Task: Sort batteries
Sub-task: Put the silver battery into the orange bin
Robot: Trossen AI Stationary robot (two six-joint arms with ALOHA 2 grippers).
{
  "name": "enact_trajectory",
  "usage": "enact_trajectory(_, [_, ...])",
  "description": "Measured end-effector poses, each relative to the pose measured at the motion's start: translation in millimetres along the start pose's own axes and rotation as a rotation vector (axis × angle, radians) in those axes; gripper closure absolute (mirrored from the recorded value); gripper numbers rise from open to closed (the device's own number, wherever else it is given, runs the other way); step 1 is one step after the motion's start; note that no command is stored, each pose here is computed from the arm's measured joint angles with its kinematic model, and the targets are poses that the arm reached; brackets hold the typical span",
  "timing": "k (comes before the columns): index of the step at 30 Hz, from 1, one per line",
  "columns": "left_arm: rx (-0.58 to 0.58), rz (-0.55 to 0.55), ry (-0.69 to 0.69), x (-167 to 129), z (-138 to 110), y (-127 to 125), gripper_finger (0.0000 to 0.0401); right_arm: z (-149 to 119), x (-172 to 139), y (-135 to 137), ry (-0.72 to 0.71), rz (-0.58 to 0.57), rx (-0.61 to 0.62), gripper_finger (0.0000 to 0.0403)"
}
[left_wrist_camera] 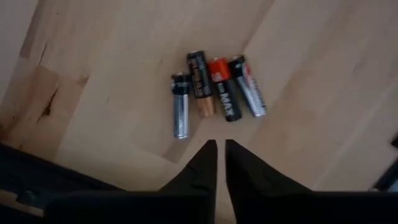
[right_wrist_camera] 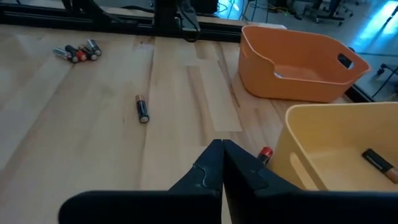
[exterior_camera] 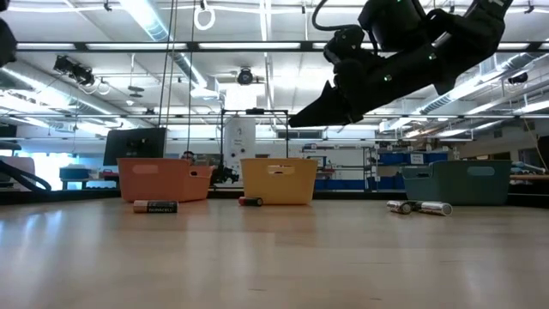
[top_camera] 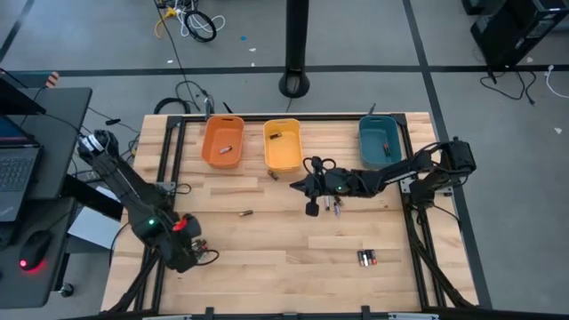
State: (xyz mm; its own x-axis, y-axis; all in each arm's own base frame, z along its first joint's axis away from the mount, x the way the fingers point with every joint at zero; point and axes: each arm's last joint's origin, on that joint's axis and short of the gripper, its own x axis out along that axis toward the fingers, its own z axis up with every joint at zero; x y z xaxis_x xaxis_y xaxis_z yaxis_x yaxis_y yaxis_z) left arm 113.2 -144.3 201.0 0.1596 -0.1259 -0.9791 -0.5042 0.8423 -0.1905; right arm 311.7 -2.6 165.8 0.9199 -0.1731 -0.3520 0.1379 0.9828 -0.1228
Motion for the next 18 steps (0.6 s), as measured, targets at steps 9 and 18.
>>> enact_trajectory(9, [-0.045,0.017,0.005,22,-4,12,0.0263,0,0,2,0.000,0.007,0.004,0.0388])
enact_trajectory(18, [-0.059,0.083,0.049,37,-8,27,0.0216,1,-2,12,-0.005,0.034,0.004,0.0388])
